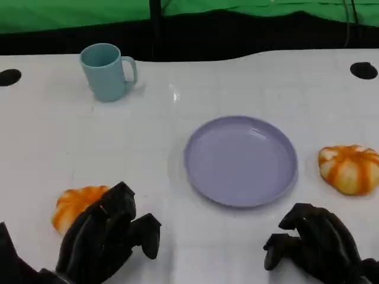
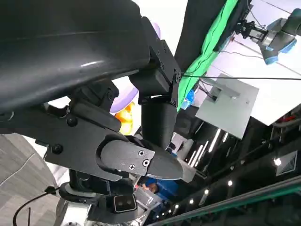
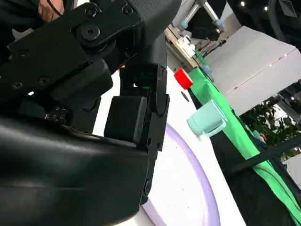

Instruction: Grasp the bread from the table and place it into the plate.

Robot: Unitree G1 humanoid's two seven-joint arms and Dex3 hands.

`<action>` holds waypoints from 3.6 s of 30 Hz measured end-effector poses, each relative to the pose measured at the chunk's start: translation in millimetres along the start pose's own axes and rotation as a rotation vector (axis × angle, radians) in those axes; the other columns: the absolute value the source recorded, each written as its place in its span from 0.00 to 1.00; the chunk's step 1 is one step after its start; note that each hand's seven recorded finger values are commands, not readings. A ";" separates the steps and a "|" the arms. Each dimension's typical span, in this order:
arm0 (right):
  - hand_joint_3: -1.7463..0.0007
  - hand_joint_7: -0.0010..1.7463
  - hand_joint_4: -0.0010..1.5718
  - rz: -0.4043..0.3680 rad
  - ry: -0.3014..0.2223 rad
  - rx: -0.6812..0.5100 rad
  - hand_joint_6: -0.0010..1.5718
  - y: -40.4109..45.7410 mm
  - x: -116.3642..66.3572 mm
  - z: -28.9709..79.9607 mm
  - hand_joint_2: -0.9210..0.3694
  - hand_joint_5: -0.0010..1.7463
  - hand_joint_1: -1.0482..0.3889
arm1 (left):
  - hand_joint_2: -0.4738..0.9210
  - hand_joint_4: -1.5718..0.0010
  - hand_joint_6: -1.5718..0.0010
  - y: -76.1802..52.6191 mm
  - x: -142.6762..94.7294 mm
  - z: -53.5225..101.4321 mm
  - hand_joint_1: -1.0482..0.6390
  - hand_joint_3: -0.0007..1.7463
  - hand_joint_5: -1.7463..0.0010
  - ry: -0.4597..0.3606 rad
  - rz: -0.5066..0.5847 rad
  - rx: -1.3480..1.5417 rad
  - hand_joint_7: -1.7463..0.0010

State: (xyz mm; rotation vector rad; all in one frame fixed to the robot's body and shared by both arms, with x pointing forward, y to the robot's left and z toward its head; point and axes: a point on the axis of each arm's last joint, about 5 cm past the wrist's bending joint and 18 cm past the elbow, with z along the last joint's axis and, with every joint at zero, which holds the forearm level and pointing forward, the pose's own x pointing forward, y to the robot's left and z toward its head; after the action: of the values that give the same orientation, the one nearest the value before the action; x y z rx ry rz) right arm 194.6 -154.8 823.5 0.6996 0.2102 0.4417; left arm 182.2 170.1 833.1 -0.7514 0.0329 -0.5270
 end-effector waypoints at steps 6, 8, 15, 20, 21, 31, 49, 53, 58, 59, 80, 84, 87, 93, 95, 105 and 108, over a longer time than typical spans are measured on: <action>1.00 0.23 1.00 0.000 0.000 0.000 1.00 0.0 0.0 0.0 0.16 0.43 0.00 | 1.00 0.43 0.53 0.0 0.0 0.0 0.20 0.07 0.00 0.000 0.000 0.000 0.12; 1.00 0.23 1.00 0.000 0.000 0.000 1.00 0.0 0.0 0.0 0.16 0.43 0.00 | 1.00 0.43 0.53 0.0 0.0 0.0 0.20 0.07 0.00 0.000 0.000 0.000 0.12; 1.00 0.23 1.00 0.000 0.000 0.000 1.00 0.0 0.0 0.0 0.16 0.43 0.00 | 1.00 0.43 0.52 0.0 0.0 0.0 0.20 0.07 0.00 0.000 0.000 0.000 0.12; 1.00 0.23 1.00 0.000 0.000 0.000 1.00 0.0 0.0 0.0 0.16 0.43 0.00 | 1.00 0.43 0.52 0.0 0.0 0.0 0.20 0.07 0.00 0.000 0.000 0.000 0.12; 1.00 0.23 1.00 0.000 0.000 0.000 1.00 0.0 0.0 0.0 0.16 0.43 0.00 | 1.00 0.43 0.52 0.0 0.0 0.0 0.20 0.07 0.00 0.000 0.000 0.000 0.11; 1.00 0.22 1.00 -0.002 0.002 0.001 1.00 0.1 0.1 0.1 0.15 0.42 0.01 | 1.00 0.43 0.53 0.0 0.0 0.0 0.19 0.06 0.00 0.000 0.000 0.000 0.08; 1.00 0.21 1.00 0.001 0.004 0.006 1.00 0.8 0.4 -0.8 0.16 0.41 0.01 | 1.00 0.72 0.66 -7.1 -1.3 51.1 0.19 0.14 0.39 -0.054 0.008 0.686 0.85; 1.00 0.20 1.00 0.001 0.004 0.006 1.00 0.7 0.4 -0.8 0.16 0.41 0.01 | 1.00 0.73 0.67 -9.9 -1.6 62.3 0.18 0.15 0.42 -0.029 -0.014 0.819 0.87; 1.00 0.21 1.00 0.001 0.004 0.006 1.00 0.7 0.4 -0.8 0.16 0.41 0.00 | 1.00 0.81 0.72 -10.8 -1.8 65.2 0.20 0.11 0.48 -0.032 -0.014 0.848 0.92; 1.00 0.21 1.00 0.003 0.004 0.006 1.00 1.0 0.6 -0.9 0.16 0.42 0.00 | 1.00 0.83 0.74 -12.9 -2.7 67.6 0.21 0.09 0.50 -0.009 -0.013 0.897 0.93; 1.00 0.19 1.00 -0.004 0.005 0.007 1.00 2.2 -2.1 -1.5 0.16 0.41 0.01 | 1.00 0.77 0.85 -70.1 -4.4 123.3 0.19 0.03 0.94 0.474 0.067 2.002 1.00; 1.00 0.20 1.00 -0.006 0.003 0.004 1.00 2.7 -2.6 -0.3 0.15 0.41 0.01 | 0.99 0.76 0.85 -73.8 2.1 118.1 0.20 0.02 0.95 0.561 0.090 2.104 1.00; 1.00 0.20 1.00 -0.007 0.000 0.000 1.00 3.4 -2.3 0.3 0.15 0.41 0.01 | 1.00 0.76 0.85 -75.4 6.2 115.1 0.20 0.01 0.96 0.583 0.099 2.157 1.00; 1.00 0.20 1.00 -0.007 0.001 -0.001 1.00 3.4 -2.6 0.2 0.16 0.42 0.01 | 0.97 0.76 0.85 -65.4 19.3 104.5 0.21 0.00 0.97 0.683 0.088 2.192 1.00; 1.00 0.20 1.00 -0.009 0.001 0.000 1.00 3.2 -3.1 0.1 0.16 0.41 0.01 | 0.97 0.76 0.85 -62.6 23.5 100.5 0.21 0.00 0.98 0.706 0.075 2.189 1.00; 1.00 0.20 1.00 -0.010 0.005 0.001 1.00 3.4 -3.8 -0.1 0.16 0.42 0.01 | 0.98 0.77 0.85 -33.3 44.4 72.3 0.19 0.00 0.99 0.857 0.031 2.193 1.00; 1.00 0.20 1.00 -0.008 0.004 -0.001 1.00 3.9 -3.6 0.1 0.16 0.42 0.01 | 0.99 0.77 0.84 -24.4 46.2 67.1 0.20 0.00 0.99 0.885 0.034 2.190 1.00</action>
State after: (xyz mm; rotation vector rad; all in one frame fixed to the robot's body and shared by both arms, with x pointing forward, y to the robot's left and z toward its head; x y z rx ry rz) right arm 190.2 -153.9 826.3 0.6969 0.2163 0.4351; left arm 225.8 176.8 905.8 1.6349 0.2347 -0.5086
